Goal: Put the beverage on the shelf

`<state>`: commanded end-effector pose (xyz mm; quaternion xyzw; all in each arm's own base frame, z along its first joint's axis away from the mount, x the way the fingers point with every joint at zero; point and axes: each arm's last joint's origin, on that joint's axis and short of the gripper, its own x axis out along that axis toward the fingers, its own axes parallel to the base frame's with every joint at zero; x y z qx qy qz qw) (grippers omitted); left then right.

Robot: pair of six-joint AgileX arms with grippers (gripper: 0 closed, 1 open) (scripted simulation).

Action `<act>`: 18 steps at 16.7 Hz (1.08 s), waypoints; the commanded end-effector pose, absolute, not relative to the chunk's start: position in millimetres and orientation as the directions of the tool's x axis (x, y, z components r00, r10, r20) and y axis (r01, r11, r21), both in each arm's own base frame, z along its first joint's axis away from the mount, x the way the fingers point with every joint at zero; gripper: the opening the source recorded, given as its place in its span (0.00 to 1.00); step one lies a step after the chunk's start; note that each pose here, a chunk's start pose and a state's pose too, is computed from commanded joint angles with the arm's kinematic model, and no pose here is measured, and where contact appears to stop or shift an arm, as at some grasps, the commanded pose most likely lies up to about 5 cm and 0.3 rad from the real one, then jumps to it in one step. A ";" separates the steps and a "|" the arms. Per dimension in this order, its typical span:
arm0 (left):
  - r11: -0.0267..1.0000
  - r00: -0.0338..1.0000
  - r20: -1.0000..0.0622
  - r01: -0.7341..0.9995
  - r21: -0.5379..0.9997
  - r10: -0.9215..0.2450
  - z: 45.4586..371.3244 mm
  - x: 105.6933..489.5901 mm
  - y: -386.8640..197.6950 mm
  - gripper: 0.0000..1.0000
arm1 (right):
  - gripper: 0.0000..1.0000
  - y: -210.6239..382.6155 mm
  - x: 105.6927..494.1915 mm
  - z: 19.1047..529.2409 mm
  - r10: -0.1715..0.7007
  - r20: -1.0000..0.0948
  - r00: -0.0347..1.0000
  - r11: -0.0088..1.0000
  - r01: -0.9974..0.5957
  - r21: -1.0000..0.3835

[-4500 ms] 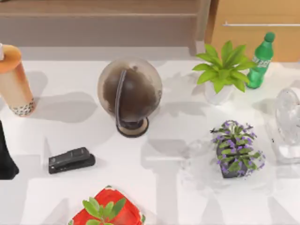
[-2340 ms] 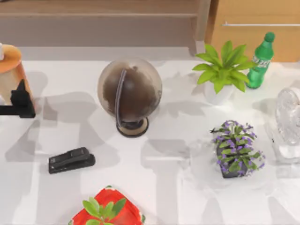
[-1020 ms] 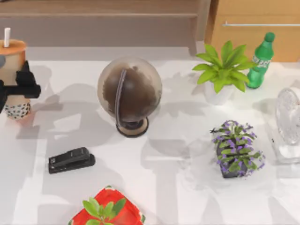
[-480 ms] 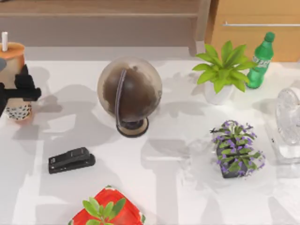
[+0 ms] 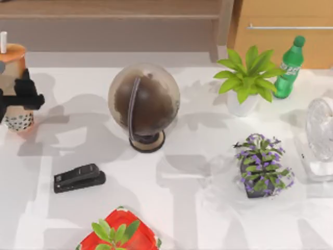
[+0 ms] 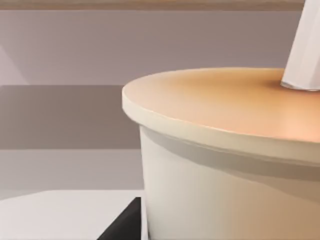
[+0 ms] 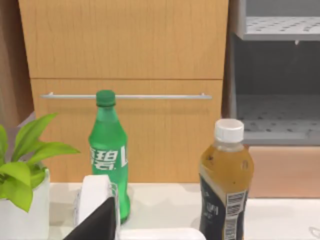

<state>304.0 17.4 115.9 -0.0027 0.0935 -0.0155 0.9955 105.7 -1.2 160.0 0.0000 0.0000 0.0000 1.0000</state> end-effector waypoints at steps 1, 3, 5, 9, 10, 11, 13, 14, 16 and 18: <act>1.000 0.981 -0.189 0.030 -0.007 -0.031 114.7 303.7 17.4 0.00 | 1.00 -1.2 105.7 160.0 0.000 0.000 1.000 1.000 0.000 0.000; 0.999 0.986 -0.163 0.032 -0.008 -0.033 120.4 306.4 17.6 0.00 | 1.00 -1.2 105.7 160.0 0.000 0.000 1.000 1.000 0.000 0.000; 0.999 0.992 -0.120 0.044 -0.015 -0.045 130.7 313.8 17.0 0.00 | 1.00 -1.2 105.7 160.0 0.000 0.000 1.000 1.000 0.000 0.000; 0.993 0.992 -0.049 0.114 -0.025 -0.115 153.7 337.2 4.2 0.00 | 1.00 -1.2 105.7 160.0 0.000 0.000 1.000 1.000 0.000 0.000; 0.990 0.990 -0.027 0.139 -0.024 -0.140 161.9 344.3 -2.0 0.00 | 1.00 -1.2 105.7 160.0 0.000 0.000 1.000 1.000 0.000 0.000; 0.986 0.986 -0.002 0.165 -0.020 -0.165 171.8 351.6 -9.0 0.00 | 1.00 -1.2 105.7 160.0 0.000 0.000 1.000 1.000 0.000 0.000; 0.978 0.977 0.059 0.208 -0.007 -0.207 196.3 365.4 -23.5 0.00 | 1.00 -1.2 105.7 160.0 0.000 0.000 1.000 1.000 0.000 0.000; 0.975 0.971 0.089 0.222 0.001 -0.222 209.6 371.6 -30.2 0.00 | 1.00 -1.2 105.7 160.0 0.000 0.000 1.000 1.000 0.000 0.000; 0.971 0.963 0.131 0.237 0.013 -0.237 232.9 383.0 -42.1 0.00 | 1.00 -1.2 105.7 160.0 0.000 0.000 1.000 1.000 0.000 0.000; 0.971 0.962 0.139 0.237 0.019 -0.237 247.8 393.8 -52.1 0.00 | 1.00 -1.2 105.7 160.0 0.000 0.000 1.000 1.000 0.000 0.000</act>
